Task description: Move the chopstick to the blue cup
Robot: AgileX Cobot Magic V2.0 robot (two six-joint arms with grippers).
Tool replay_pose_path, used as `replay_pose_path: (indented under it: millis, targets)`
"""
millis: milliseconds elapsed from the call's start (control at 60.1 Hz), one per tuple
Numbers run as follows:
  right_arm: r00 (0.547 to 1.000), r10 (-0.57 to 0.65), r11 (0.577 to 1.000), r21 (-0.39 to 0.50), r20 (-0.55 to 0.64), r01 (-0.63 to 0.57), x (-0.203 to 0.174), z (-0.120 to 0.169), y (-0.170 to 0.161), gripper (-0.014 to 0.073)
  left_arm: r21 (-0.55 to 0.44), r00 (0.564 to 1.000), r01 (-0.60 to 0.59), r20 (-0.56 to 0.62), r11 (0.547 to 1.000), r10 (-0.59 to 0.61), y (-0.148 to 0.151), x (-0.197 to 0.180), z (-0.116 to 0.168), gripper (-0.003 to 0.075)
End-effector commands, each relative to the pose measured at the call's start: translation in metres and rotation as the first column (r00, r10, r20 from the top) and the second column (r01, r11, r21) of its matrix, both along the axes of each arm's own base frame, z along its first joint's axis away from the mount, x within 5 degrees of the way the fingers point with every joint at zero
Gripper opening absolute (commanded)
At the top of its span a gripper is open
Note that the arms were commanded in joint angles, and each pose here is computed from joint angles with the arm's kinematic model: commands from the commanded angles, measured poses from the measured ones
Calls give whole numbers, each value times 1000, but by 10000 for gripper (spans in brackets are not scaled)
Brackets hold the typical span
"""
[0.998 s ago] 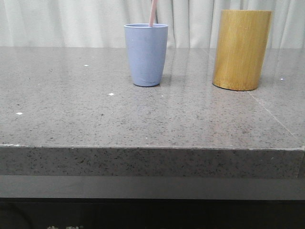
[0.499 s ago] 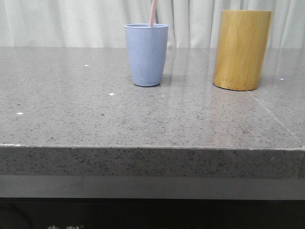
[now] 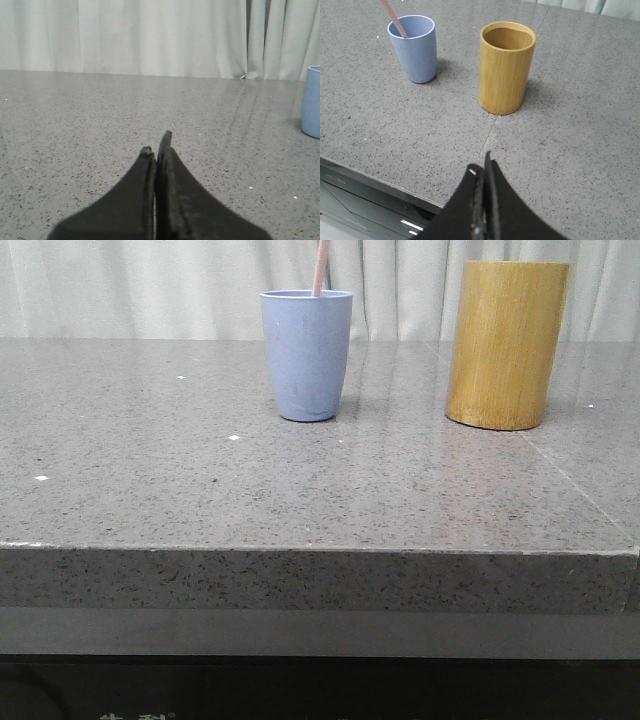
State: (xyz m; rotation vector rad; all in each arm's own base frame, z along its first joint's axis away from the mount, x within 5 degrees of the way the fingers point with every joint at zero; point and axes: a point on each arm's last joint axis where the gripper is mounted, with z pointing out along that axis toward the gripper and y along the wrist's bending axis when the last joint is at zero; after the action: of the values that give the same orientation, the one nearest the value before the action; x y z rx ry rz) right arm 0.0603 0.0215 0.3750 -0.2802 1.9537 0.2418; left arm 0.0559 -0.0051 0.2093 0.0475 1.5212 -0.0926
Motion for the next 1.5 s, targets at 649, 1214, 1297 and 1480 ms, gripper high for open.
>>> replay_pose_path:
  millis: [649, 1214, 1297, 1480]
  targets:
    - [996, -13, 1000, 18, 91, 11, 3, 13, 0, -68, -30, 995, -6, 99, 1000, 8, 1, -2, 6, -19]
    - [856, -280, 959, 177, 435, 223, -7, -88, -18, -68, -30, 995, -6, 99, 1000, 8, 1, -2, 6, -19]
    - [848, -296, 954, 184, 439, 237, -6, -113, -19, -68, -30, 995, -6, 99, 1000, 8, 1, -2, 6, -19]
    - [840, -308, 950, 188, 447, 248, -4, -154, -20, -68, -30, 995, -6, 99, 1000, 8, 1, -2, 6, -19]
